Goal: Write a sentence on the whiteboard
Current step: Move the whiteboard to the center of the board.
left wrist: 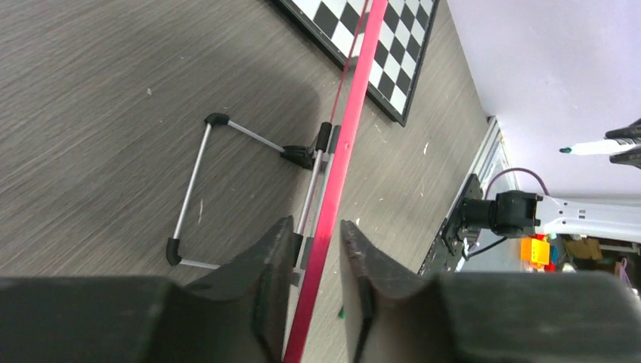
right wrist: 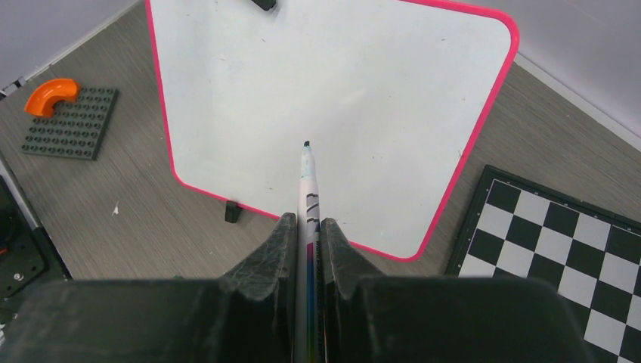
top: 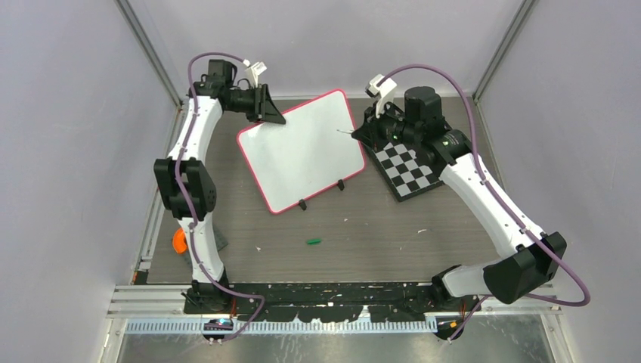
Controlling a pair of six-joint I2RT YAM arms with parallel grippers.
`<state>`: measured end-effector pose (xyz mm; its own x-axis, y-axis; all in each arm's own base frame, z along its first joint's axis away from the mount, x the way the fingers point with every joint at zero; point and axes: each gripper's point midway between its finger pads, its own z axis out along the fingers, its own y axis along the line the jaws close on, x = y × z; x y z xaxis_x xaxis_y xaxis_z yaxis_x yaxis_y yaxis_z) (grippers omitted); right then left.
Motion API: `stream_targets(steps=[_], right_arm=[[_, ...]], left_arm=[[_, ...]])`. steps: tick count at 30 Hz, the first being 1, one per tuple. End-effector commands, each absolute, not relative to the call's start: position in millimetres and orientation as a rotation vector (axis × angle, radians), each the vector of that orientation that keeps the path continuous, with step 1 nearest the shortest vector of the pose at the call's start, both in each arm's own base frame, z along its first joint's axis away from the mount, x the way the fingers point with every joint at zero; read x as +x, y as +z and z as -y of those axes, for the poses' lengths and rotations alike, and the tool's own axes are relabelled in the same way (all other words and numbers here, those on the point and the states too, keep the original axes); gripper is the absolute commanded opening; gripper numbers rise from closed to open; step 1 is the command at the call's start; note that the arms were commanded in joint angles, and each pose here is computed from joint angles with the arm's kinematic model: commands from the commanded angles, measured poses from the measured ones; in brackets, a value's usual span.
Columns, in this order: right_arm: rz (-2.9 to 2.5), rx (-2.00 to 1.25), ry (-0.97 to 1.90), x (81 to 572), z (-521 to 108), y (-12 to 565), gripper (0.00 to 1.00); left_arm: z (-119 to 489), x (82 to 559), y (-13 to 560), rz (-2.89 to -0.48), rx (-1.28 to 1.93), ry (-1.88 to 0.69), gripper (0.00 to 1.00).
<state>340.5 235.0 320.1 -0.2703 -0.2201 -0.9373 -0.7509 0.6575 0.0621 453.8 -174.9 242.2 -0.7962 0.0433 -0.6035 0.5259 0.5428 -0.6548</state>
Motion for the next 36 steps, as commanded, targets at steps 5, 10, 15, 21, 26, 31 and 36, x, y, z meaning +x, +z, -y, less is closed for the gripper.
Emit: stream_targets(steps=[5, 10, 15, 21, 26, 31, 36], right_arm=[[-1.726, -0.786, 0.628, 332, -235, 339, 0.00], [-1.730, -0.787, 0.649, 329, -237, 335, 0.00], [-1.733, -0.793, 0.661, 324, -239, 333, 0.00], [-1.736, -0.802, 0.673, 320, -243, 331, 0.00], [-1.739, -0.826, 0.677, 315, -253, 326, 0.00], [-1.725, -0.850, 0.660, 314, -262, 324, 0.00], [-1.690, -0.874, 0.659, 313, -275, 327, 0.00]], left_arm=[[201, 410, 250, -2.226, 0.581, -1.352, 0.02], [215, 381, 241, -2.225, 0.714, -1.423, 0.00], [217, 363, 232, -2.240, 0.806, -1.449, 0.00], [217, 345, 224, -2.295, 0.913, -1.466, 0.00], [229, 332, 212, -2.356, 0.966, -1.476, 0.00], [234, 343, 215, -2.370, 0.896, -1.432, 0.07], [231, 350, 227, -2.370, 0.873, -1.370, 0.45]])
